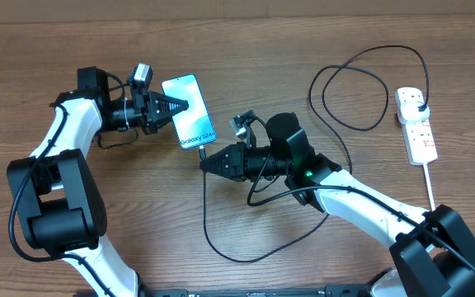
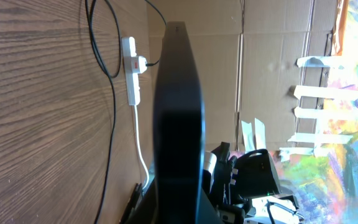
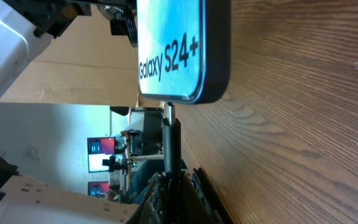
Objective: Plug charger to phone and switch on socket
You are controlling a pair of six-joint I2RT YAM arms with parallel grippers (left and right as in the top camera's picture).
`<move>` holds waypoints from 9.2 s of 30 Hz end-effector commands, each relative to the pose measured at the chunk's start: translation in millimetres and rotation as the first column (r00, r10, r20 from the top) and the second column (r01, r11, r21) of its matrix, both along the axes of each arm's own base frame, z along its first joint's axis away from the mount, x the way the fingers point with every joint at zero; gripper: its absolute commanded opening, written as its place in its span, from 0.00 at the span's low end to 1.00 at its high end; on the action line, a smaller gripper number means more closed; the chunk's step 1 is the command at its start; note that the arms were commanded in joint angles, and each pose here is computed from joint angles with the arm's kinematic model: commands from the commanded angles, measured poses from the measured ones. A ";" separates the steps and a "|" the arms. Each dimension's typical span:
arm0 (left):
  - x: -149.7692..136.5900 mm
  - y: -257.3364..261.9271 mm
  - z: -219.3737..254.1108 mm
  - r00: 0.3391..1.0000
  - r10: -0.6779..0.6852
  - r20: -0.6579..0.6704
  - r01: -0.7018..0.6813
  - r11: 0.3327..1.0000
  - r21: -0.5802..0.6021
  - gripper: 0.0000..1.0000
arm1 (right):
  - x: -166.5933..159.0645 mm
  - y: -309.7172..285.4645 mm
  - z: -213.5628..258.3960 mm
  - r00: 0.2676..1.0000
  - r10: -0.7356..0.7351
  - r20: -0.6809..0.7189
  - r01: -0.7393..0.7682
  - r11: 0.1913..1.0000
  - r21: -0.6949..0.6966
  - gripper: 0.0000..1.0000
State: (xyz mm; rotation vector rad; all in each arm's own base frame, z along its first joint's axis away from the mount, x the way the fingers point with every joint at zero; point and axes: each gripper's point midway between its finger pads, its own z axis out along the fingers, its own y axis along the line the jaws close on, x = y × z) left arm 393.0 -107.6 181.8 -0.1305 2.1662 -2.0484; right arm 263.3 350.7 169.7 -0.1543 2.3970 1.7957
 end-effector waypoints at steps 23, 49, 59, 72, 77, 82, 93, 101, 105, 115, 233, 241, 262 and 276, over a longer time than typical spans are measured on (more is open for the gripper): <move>-7.2 -13.8 14.6 0.999 -0.042 0.005 0.042 0.997 -0.061 0.04 | 4.9 -3.8 4.3 0.999 -0.027 0.017 0.027 1.000 0.007 0.04; -5.6 -13.6 14.9 0.999 -0.042 0.027 0.043 0.997 -0.057 0.04 | 2.7 -3.7 3.2 1.000 -0.020 0.006 0.020 1.000 0.005 0.04; -5.6 -13.4 14.9 0.999 -0.041 0.027 0.043 0.997 -0.057 0.04 | 2.2 -3.6 2.7 1.000 -0.020 0.000 0.020 1.000 0.003 0.04; -5.6 -13.6 14.9 0.999 -0.042 0.027 0.043 0.997 -0.057 0.04 | -2.4 0.6 2.2 1.000 -0.010 0.002 0.010 1.000 0.001 0.04; -5.6 -13.6 14.9 0.999 -0.042 0.028 0.043 0.997 -0.057 0.04 | -2.5 0.6 2.3 1.000 -0.010 0.001 0.010 1.000 0.001 0.04; -5.5 -13.6 14.9 0.999 -0.042 0.028 0.043 0.997 -0.057 0.04 | -2.9 0.7 2.4 1.000 -0.008 -0.003 0.008 1.000 0.002 0.04; -5.4 -13.6 14.9 0.999 -0.042 0.030 0.043 0.997 -0.057 0.04 | -3.1 0.7 2.4 1.000 -0.008 -0.004 0.008 1.000 0.002 0.04; -5.4 -13.6 14.9 0.999 -0.042 0.030 0.043 0.997 -0.057 0.04 | -3.4 0.6 1.8 1.000 -0.008 -0.006 0.008 1.000 0.000 0.04; -5.4 -13.6 14.9 0.999 -0.042 0.030 0.043 0.997 -0.057 0.04 | -3.6 0.4 1.2 1.000 -0.008 -0.009 0.008 1.000 -0.002 0.04; -5.4 -13.6 14.9 0.999 -0.042 0.030 0.043 0.997 -0.057 0.04 | -7.0 2.2 -0.3 1.000 0.000 -0.016 -0.001 1.000 -0.008 0.04; 5.3 -71.2 81.4 0.972 -0.193 0.136 0.200 0.979 -0.038 0.04 | 14.1 -53.8 42.1 0.972 0.138 0.189 -0.170 0.971 0.166 0.04; 3.8 -76.3 81.7 0.967 -0.206 0.148 0.213 0.976 -0.035 0.04 | 13.1 -53.6 44.1 0.973 0.143 0.182 -0.175 0.969 0.173 0.04; 11.1 -71.3 84.4 0.969 -0.194 0.155 0.201 0.979 -0.033 0.04 | 10.8 -53.8 44.7 0.970 0.156 0.185 -0.189 0.966 0.176 0.04; 9.1 -75.5 84.3 0.966 -0.204 0.157 0.211 0.977 -0.033 0.04 | 12.4 -53.3 48.6 0.965 0.150 0.216 -0.190 0.965 0.183 0.04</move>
